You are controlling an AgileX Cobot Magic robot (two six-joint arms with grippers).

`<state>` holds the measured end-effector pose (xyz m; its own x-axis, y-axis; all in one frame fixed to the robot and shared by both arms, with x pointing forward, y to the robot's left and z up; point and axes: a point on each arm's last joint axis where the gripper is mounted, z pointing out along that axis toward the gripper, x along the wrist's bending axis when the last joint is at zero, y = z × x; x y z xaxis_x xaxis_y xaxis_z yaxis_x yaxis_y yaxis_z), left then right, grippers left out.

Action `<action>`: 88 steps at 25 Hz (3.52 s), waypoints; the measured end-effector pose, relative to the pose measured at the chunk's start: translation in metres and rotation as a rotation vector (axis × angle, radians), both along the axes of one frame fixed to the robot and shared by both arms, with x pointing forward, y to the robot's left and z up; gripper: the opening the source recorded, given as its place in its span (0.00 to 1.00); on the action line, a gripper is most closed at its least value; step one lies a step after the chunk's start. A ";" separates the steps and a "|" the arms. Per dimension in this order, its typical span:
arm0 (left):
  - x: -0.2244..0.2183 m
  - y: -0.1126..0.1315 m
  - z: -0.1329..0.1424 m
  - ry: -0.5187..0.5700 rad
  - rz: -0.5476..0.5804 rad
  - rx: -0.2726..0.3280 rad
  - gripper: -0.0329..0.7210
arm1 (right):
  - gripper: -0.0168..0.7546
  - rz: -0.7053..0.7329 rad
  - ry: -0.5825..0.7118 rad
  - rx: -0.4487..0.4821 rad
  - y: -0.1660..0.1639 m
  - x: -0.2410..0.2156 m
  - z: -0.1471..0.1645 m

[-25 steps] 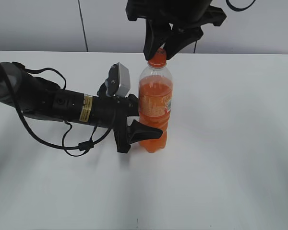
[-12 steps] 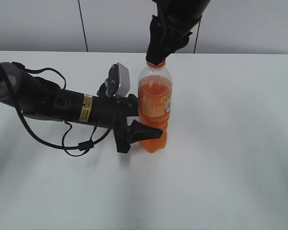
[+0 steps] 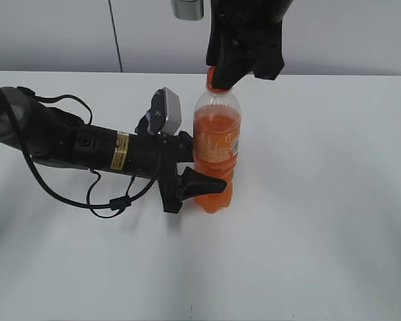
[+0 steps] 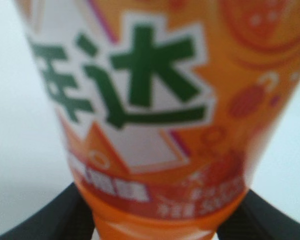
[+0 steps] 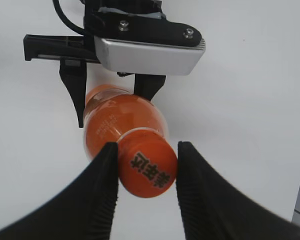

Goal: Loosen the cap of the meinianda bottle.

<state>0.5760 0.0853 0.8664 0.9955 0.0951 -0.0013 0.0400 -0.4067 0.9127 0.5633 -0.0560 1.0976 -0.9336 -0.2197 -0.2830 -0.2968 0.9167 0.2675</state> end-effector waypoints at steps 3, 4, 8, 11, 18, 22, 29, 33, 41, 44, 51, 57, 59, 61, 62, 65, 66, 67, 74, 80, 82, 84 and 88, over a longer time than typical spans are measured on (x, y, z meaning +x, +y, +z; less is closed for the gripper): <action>0.000 0.000 0.000 0.000 0.001 0.000 0.59 | 0.37 0.002 -0.001 0.000 0.000 0.000 0.000; 0.000 0.000 0.000 0.000 0.001 0.000 0.59 | 0.37 -0.006 0.001 0.002 0.000 0.000 0.000; 0.000 0.000 0.000 0.000 0.001 0.000 0.59 | 0.48 -0.073 0.018 0.004 -0.001 0.001 0.000; 0.000 0.000 0.000 0.000 -0.003 0.000 0.59 | 0.64 -0.130 0.036 0.018 -0.001 0.000 0.000; 0.000 0.000 0.000 0.000 -0.004 0.000 0.59 | 0.74 -0.267 0.093 0.136 -0.003 -0.012 0.023; 0.000 0.000 0.000 0.000 -0.004 0.000 0.59 | 0.74 -0.501 0.185 0.209 -0.005 -0.016 0.031; 0.000 0.000 0.000 0.000 -0.005 0.000 0.59 | 0.74 -1.188 0.475 0.364 -0.005 -0.017 0.032; 0.000 0.000 0.000 0.000 -0.005 0.000 0.59 | 0.69 -1.329 0.535 0.394 -0.005 -0.017 0.032; 0.000 0.000 0.000 0.000 -0.005 0.000 0.59 | 0.65 -1.365 0.511 0.359 -0.004 -0.009 0.020; 0.000 0.000 0.000 0.000 -0.005 0.000 0.59 | 0.65 -1.370 0.514 0.348 -0.003 -0.007 0.016; 0.000 0.000 0.000 0.000 -0.005 0.000 0.59 | 0.65 -1.381 0.523 0.312 0.001 -0.001 0.002; -0.001 0.000 0.000 -0.001 -0.005 0.001 0.59 | 0.65 -1.383 0.525 0.304 0.002 0.000 -0.001; -0.001 0.000 0.000 -0.001 -0.005 0.001 0.59 | 0.65 -1.384 0.526 0.304 0.002 0.000 -0.001; -0.001 0.000 0.000 -0.001 -0.005 0.001 0.59 | 0.61 -1.384 0.526 0.304 0.002 0.000 -0.001; -0.001 0.000 0.000 -0.001 -0.005 0.001 0.59 | 0.58 -1.384 0.526 0.304 0.002 0.000 -0.001; -0.001 0.000 0.000 -0.001 -0.005 0.001 0.59 | 0.43 -1.384 0.526 0.304 0.002 0.000 -0.001; -0.001 0.000 0.000 -0.001 -0.005 0.001 0.59 | 0.40 -1.384 0.526 0.304 0.002 0.000 -0.001; -0.001 0.000 0.000 -0.001 -0.005 0.001 0.59 | 0.39 -1.384 0.526 0.304 0.002 0.000 -0.001; -0.001 0.000 0.000 -0.001 -0.005 0.001 0.59 | 0.39 -1.362 0.517 0.300 0.002 0.000 -0.001; -0.001 0.000 0.000 -0.001 -0.007 0.000 0.59 | 0.39 -1.114 0.431 0.252 0.003 0.000 -0.001; -0.001 0.000 0.000 -0.001 -0.008 0.000 0.59 | 0.39 -0.987 0.388 0.227 0.003 0.000 -0.001; -0.001 0.000 0.000 -0.001 -0.008 0.000 0.59 | 0.38 -0.842 0.334 0.198 0.003 0.000 -0.001; -0.001 0.000 0.000 -0.001 -0.007 0.000 0.59 | 0.38 -0.510 0.209 0.130 0.003 0.000 -0.001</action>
